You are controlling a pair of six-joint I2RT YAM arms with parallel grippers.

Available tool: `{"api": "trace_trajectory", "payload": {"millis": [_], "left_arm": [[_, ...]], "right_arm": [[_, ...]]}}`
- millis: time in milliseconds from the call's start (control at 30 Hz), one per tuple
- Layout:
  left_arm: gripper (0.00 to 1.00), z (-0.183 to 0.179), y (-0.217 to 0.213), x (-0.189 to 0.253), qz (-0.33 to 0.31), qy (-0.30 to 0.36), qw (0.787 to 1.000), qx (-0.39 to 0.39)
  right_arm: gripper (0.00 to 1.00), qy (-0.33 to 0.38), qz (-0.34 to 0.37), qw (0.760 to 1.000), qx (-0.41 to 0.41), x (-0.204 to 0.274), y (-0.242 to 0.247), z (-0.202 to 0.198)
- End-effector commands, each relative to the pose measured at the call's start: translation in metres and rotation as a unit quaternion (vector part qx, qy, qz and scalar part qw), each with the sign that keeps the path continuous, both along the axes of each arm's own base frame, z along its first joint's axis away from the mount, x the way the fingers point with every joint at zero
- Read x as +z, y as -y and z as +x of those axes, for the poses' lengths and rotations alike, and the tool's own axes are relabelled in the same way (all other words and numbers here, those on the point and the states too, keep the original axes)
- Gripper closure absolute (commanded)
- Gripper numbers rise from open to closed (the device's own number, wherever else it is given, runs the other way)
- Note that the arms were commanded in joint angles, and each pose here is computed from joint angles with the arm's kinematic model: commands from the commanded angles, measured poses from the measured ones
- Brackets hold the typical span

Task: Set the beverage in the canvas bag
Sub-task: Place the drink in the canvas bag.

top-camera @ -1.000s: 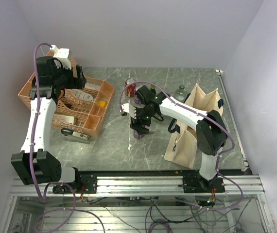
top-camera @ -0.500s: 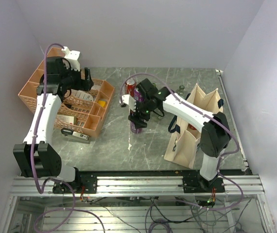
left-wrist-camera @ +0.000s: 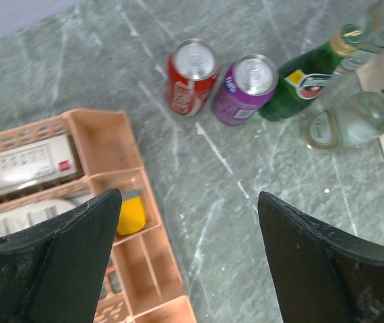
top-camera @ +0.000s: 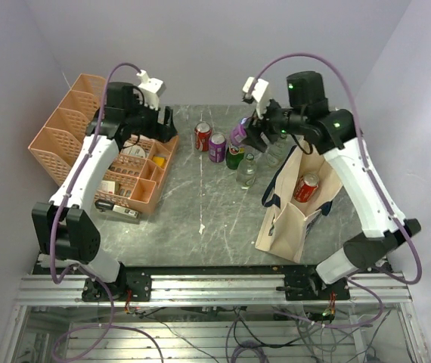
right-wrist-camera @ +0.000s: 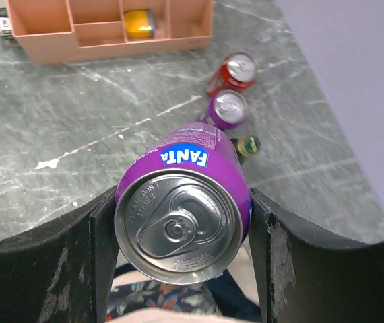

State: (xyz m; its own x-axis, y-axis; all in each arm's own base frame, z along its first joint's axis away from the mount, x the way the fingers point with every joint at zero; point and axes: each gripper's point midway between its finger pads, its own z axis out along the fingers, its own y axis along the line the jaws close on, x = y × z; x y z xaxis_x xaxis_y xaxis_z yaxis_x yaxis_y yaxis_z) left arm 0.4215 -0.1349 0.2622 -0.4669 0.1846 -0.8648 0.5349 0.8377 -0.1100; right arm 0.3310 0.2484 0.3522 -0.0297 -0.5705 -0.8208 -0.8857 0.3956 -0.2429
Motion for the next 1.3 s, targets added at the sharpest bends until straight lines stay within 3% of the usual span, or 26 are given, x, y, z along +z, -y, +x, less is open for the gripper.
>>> {"api": "trace_trajectory", "payload": {"millis": [0, 300, 433, 800, 1067, 1267], "left_arm": [[0.07, -0.004, 0.05, 0.019, -0.018, 0.02, 0.997, -0.073], [0.06, -0.048, 0.156, 0.041, -0.034, 0.061, 0.973, -0.222], [0.07, -0.078, 0.209, 0.04, -0.057, 0.038, 0.957, -0.283], [0.13, -0.132, 0.336, 0.031, -0.131, -0.017, 0.923, -0.362], [0.23, -0.127, 0.366, -0.007, -0.129, -0.048, 0.926, -0.352], [0.4, -0.135, 0.369, -0.019, -0.129, -0.052, 0.916, -0.377]], "right_arm": [[0.62, 0.026, 0.013, 0.998, -0.058, 0.035, 0.033, -0.012], [0.62, 0.02, 0.002, 0.979, -0.205, 0.031, 0.131, -0.03], [0.63, 0.015, -0.014, 0.97, -0.241, 0.017, 0.158, -0.047], [0.67, -0.031, -0.062, 0.96, -0.272, -0.029, 0.188, -0.09], [0.69, -0.078, -0.092, 0.956, -0.269, -0.068, 0.194, -0.108], [0.71, -0.102, -0.123, 0.95, -0.269, -0.096, 0.2, -0.111]]}}
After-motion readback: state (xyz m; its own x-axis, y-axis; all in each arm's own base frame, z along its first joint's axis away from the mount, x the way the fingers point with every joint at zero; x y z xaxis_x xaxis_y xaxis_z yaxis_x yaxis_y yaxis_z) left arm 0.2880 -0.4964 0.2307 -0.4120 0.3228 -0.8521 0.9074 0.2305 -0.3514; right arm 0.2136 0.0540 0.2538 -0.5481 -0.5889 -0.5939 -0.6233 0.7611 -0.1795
